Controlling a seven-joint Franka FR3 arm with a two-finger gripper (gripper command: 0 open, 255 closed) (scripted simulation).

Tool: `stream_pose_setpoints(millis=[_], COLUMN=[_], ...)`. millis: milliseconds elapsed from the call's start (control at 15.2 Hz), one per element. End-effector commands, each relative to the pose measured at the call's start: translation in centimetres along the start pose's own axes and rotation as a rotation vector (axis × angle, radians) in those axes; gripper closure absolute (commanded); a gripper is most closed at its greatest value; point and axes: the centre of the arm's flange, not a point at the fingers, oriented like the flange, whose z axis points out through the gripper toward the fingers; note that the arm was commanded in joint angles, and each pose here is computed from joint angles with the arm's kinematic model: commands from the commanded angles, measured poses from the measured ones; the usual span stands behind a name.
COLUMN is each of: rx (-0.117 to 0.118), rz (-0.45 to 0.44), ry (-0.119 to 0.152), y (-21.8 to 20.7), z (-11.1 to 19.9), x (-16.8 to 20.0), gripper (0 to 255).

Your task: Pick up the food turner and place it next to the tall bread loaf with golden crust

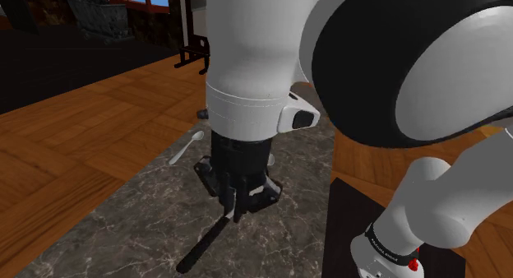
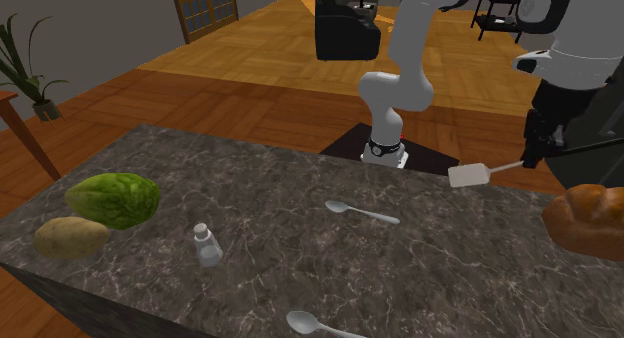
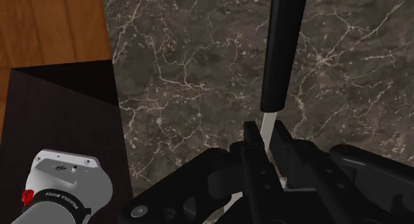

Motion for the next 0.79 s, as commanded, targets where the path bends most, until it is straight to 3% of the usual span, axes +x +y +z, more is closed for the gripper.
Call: stream_pose_setpoints(millis=[0, 132, 726], rx=[0.000, 0.000, 0.000], rz=[0.001, 0.001, 0.001], ry=[0.000, 0.000, 0.000], y=[0.9, 2.1, 2.1], z=[0.0, 0.2, 4.9], x=[-2.5, -5.1, -4.8], gripper=[255, 255, 255])
